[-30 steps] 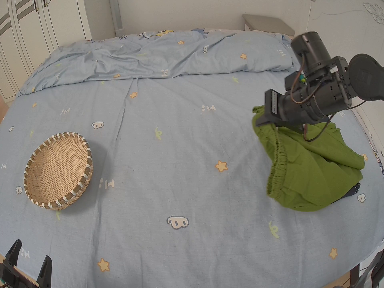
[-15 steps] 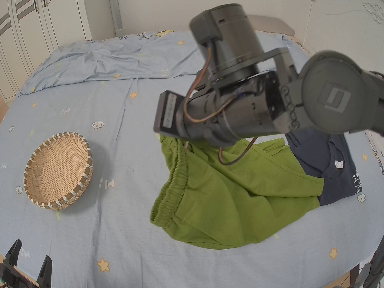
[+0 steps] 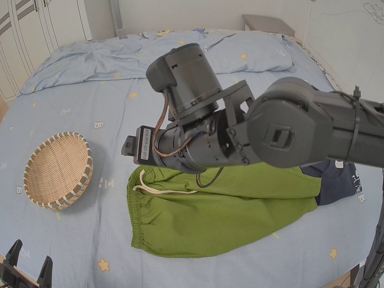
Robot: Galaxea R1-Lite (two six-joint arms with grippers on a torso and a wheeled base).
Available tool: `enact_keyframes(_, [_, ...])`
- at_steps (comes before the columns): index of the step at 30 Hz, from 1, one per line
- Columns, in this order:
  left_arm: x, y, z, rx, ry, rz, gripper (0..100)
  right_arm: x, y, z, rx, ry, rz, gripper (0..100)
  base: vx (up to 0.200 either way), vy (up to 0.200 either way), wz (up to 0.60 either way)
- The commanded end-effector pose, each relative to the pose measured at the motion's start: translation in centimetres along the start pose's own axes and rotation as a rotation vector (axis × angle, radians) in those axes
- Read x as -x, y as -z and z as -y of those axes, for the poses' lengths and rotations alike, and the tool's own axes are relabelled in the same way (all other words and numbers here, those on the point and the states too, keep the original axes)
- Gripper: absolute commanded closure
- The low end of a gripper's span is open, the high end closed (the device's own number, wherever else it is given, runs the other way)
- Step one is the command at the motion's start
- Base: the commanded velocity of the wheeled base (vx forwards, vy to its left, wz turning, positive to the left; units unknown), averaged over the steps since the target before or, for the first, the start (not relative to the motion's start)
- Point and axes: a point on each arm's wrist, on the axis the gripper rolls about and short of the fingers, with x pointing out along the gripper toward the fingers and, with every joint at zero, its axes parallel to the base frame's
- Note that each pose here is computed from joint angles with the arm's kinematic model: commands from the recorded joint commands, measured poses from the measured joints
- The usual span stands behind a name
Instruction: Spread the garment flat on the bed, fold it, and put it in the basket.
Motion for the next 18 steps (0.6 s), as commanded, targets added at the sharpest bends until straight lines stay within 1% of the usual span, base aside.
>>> enact_keyframes(1, [0.0,0.5,0.0,0.004,0.001,0.000,0,-1.1,0.7,0.0,0.009,0.013,-0.024,0,0.000,0.000,0.00])
enact_keyframes(4, [0.0,0.5,0.0,0.011,0.000,0.000,0,-1.0,0.7,0.1,0.005,0.016,-0.028,0,0.000,0.000,0.00])
enact_keyframes(5, [0.0,0.4,0.0,0.014,-0.014,0.005,0,-0.5,0.4,0.3,-0.005,0.019,-0.023,0,0.000,0.000,0.00])
enact_keyframes(6, [0.1,0.1,0.0,0.014,-0.013,0.023,0,-0.4,0.3,0.5,-0.007,0.025,-0.028,0,0.000,0.000,0.00])
enact_keyframes(8, [0.8,-2.0,-0.1,0.034,-0.007,0.097,0,0.4,0.1,1.1,-0.015,0.029,-0.032,0,0.000,0.000,0.00])
enact_keyframes(9, [1.7,-5.1,-0.1,0.103,0.006,0.169,0,2.8,-1.1,2.2,-0.037,0.028,-0.004,0,0.000,0.000,0.00])
enact_keyframes(10, [1.8,-5.5,-0.1,0.114,0.007,0.170,0,3.2,-1.3,2.3,-0.039,0.025,-0.001,0,0.000,0.000,0.00])
enact_keyframes(11, [1.2,-7.5,-0.2,0.161,0.035,0.081,0,6.2,-2.1,3.7,-0.062,-0.009,0.008,0,0.000,0.000,0.00])
enact_keyframes(12, [1.0,-7.7,-0.2,0.158,0.040,0.060,0,6.6,-2.2,3.9,-0.065,-0.017,0.005,0,0.000,0.000,0.00])
enact_keyframes(13, [-0.3,-8.5,-0.1,0.124,0.093,-0.047,0,8.6,-2.6,5.4,-0.088,-0.055,-0.018,0,0.000,0.000,0.00])
enact_keyframes(14, [-1.3,-9.0,0.0,0.113,0.145,-0.097,0,9.8,-2.8,6.4,-0.105,-0.073,-0.023,0,0.000,0.000,0.00])
enact_keyframes(15, [-2.6,-9.6,0.1,0.121,0.181,-0.159,0,11.3,-3.0,7.3,-0.118,-0.091,-0.021,0,0.000,0.000,0.00])
enact_keyframes(16, [-3.3,-9.8,0.1,0.128,0.194,-0.186,0,11.9,-3.0,7.7,-0.124,-0.096,-0.019,0,0.000,0.000,0.00])
enact_keyframes(17, [-5.5,-10.2,0.1,0.155,0.224,-0.278,0,13.4,-3.0,9.1,-0.144,-0.107,-0.017,0,0.000,0.000,0.00])
enact_keyframes(18, [-7.0,-10.3,0.2,0.181,0.238,-0.333,0,13.9,-2.9,10.2,-0.155,-0.105,-0.015,0,0.000,0.000,0.00])
